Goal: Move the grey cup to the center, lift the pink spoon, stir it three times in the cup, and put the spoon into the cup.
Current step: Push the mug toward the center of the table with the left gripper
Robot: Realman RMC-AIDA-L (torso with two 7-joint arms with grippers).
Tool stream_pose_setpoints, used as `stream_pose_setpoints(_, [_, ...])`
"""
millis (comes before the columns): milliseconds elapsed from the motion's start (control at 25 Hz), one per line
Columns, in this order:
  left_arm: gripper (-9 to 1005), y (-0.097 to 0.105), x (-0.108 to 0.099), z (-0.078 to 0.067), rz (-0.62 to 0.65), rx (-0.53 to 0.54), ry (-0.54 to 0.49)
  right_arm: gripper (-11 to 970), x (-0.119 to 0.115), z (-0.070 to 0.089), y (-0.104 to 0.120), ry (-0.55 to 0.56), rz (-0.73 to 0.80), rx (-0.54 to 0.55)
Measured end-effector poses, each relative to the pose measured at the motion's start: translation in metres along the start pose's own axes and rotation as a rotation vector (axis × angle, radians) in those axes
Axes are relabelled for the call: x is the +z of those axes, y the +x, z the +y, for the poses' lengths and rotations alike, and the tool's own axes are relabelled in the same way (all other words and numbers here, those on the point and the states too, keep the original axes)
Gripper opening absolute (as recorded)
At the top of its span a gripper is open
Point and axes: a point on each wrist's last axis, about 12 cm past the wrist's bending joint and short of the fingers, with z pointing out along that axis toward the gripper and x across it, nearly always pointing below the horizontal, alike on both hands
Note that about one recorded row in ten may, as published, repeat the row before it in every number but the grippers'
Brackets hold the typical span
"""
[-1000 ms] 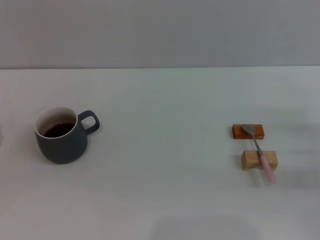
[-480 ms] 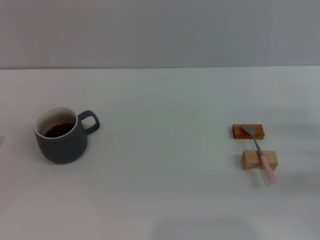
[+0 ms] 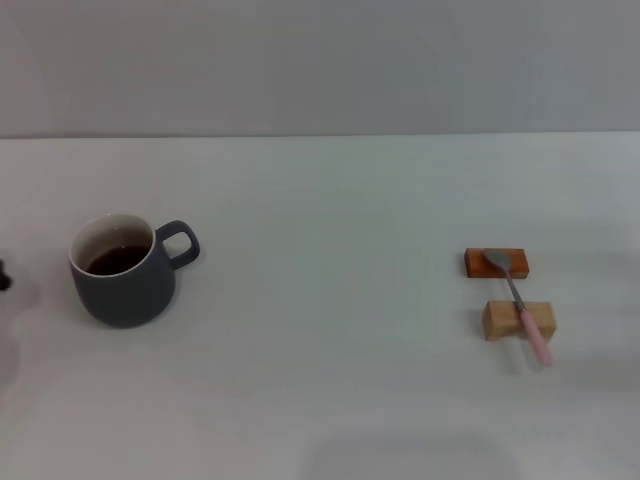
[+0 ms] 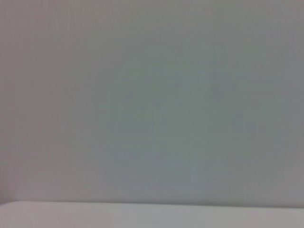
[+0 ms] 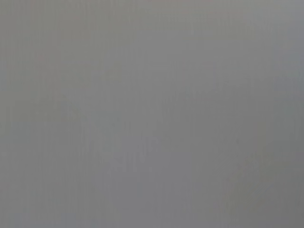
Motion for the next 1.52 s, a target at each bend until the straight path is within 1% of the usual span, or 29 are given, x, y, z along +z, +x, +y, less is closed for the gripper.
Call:
stream_pose_setpoints(40, [2,0.001,0.0,-0.004,0.006,0.007,0.022,672,0.0,0.0,0.0,-0.001,-0.002,0.0])
stream_pose_setpoints(80, [2,0.001,0.0,-0.004,0.006,0.007,0.022,672,0.0,0.001,0.0,-0.006,-0.004,0.0])
stream_pose_setpoints(120, [2,0.002,0.0,-0.009,0.01,0.018,0.051,672,0.0,0.002,-0.001,-0.012,-0.007,-0.001])
stream_pose_setpoints(160, [2,0.002,0.0,-0.009,0.01,0.018,0.051,671,0.0,0.003,-0.001,-0.02,-0.012,-0.002])
stream_pose_setpoints(200, [2,0.002,-0.001,-0.016,0.009,0.043,0.105,671,-0.001,0.005,-0.001,-0.029,-0.016,-0.003])
stream_pose_setpoints(280, [2,0.002,-0.002,-0.024,0.005,0.081,0.183,671,-0.003,0.007,-0.002,-0.048,-0.023,-0.007])
stream_pose_setpoints(360, [2,0.002,-0.002,-0.024,0.005,0.081,0.183,671,-0.003,0.007,-0.002,-0.05,-0.024,-0.007])
stream_pose_setpoints(440, [2,0.001,-0.003,-0.031,-0.003,0.113,0.246,671,-0.003,0.007,-0.002,-0.05,-0.023,-0.007])
stream_pose_setpoints(480, [2,0.001,-0.003,-0.031,-0.003,0.113,0.246,671,-0.003,0.007,-0.001,-0.05,-0.023,-0.007])
stream_pose_setpoints(640, [1,0.0,-0.003,-0.038,-0.014,0.164,0.33,671,-0.004,0.007,-0.001,-0.05,-0.019,-0.006])
stream_pose_setpoints(920, [1,-0.001,-0.005,-0.041,-0.021,0.19,0.375,671,-0.005,0.008,0.0,-0.051,-0.017,-0.004])
stream_pose_setpoints(1040, [2,0.0,-0.009,-0.05,-0.034,0.225,0.462,672,-0.005,0.008,0.0,-0.05,-0.017,-0.003])
stream_pose_setpoints(1080, [2,0.0,-0.009,-0.05,-0.034,0.225,0.462,672,-0.005,0.008,0.0,-0.05,-0.017,-0.003])
stream_pose_setpoints(1120, [2,0.001,-0.012,-0.057,-0.035,0.232,0.518,672,-0.005,0.008,0.0,-0.05,-0.017,-0.003])
stream_pose_setpoints(1240, [2,0.001,-0.015,-0.063,-0.032,0.208,0.567,672,-0.005,0.008,0.0,-0.05,-0.019,-0.002])
stream_pose_setpoints(1280, [1,0.001,-0.015,-0.064,-0.028,0.174,0.581,672,-0.005,0.008,0.0,-0.051,-0.019,-0.002])
stream_pose_setpoints(1360, [1,0.0,-0.017,-0.066,-0.027,0.129,0.598,672,-0.005,0.009,-0.001,-0.051,-0.02,-0.002])
stream_pose_setpoints(1520, [1,-0.001,-0.02,-0.068,-0.034,0.097,0.619,672,-0.005,0.01,-0.001,-0.056,-0.021,-0.002])
